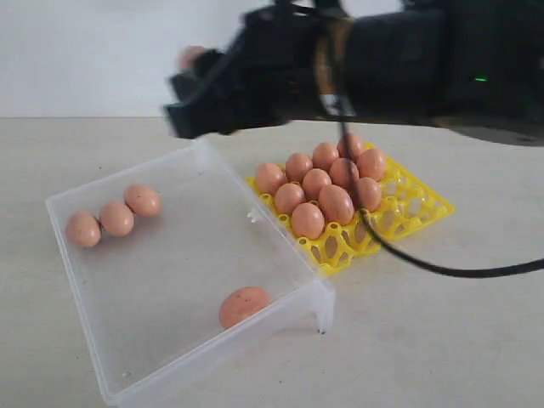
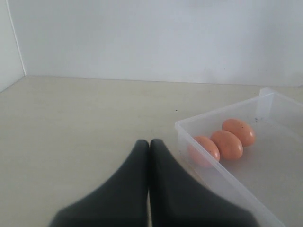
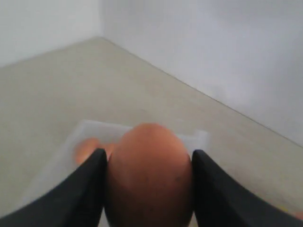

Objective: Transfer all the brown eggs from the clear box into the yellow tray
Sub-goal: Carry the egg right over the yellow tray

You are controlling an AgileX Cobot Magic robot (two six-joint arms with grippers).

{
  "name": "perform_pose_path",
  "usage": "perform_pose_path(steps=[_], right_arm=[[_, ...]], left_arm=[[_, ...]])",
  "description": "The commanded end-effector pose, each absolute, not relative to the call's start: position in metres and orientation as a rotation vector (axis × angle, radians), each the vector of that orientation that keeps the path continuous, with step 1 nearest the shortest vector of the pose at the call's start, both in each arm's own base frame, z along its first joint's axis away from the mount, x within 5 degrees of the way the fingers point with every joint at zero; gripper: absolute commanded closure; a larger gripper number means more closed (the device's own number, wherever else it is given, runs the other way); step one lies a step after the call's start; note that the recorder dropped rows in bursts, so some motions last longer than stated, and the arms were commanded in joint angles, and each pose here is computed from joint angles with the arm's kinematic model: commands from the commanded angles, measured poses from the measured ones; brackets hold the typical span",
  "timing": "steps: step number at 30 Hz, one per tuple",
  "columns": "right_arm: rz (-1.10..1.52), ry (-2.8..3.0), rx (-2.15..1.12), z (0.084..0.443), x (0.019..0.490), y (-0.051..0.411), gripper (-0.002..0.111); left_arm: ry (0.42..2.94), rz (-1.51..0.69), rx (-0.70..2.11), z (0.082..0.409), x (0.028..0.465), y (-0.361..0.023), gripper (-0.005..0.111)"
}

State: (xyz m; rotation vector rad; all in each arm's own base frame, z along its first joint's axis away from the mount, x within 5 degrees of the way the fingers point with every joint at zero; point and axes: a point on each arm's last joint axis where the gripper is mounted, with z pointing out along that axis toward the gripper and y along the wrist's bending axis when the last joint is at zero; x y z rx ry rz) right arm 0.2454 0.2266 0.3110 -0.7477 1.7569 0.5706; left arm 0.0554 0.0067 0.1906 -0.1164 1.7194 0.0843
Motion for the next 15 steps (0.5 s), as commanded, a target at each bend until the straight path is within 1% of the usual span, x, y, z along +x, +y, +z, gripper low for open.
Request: perform_pose_path(steps=[1,3,4,5,6,7,9,11,15], right_arm=[[0.258,1.896,-0.465,0.294,0.289,0.120,0.109],[0.182,1.945,-0.287,0.285,0.311,0.072,0.109],[0.204,1.962,-0.099,0.277,0.323,0.040,0.109],[0.330,1.935,0.221,0.268,0.335,0.006,0.109],[0.492,1.839,0.404,0.262,0.343,-0.010,0.109],[0.699,1.679,0.415,0.259,0.353,-0.022,0.109],[1.030,1.379,0.184,0.253,0.362,-0.029,0.109],[1.111,1.499,0.145,0.234,0.370,-0.029,0.109],[1.140,1.831,-0.253,0.183,0.363,-0.013,0.109]], left_arm=[[1.712,0.078,-0.116,0.192,0.055,0.006,0.111],[1.712,0.078,-0.116,0.192,0.055,0.006,0.111],[1.712,0.078,-0.116,0.192,0.055,0.006,0.111],[1.712,0.078,-0.116,0.192,0.055,0.006,0.111],[1.712,0.078,-0.116,0.192,0.055,0.006,0.111],[1.712,0.078,-0.116,0.192,0.055,0.006,0.111],[1.712,0.078,-0.116,0.192,0.055,0.006,0.111],[1.712,0.078,-0.116,0.192,0.055,0.006,0.111],[1.712,0.078,-0.116,0.192,0.055,0.006,0.111]])
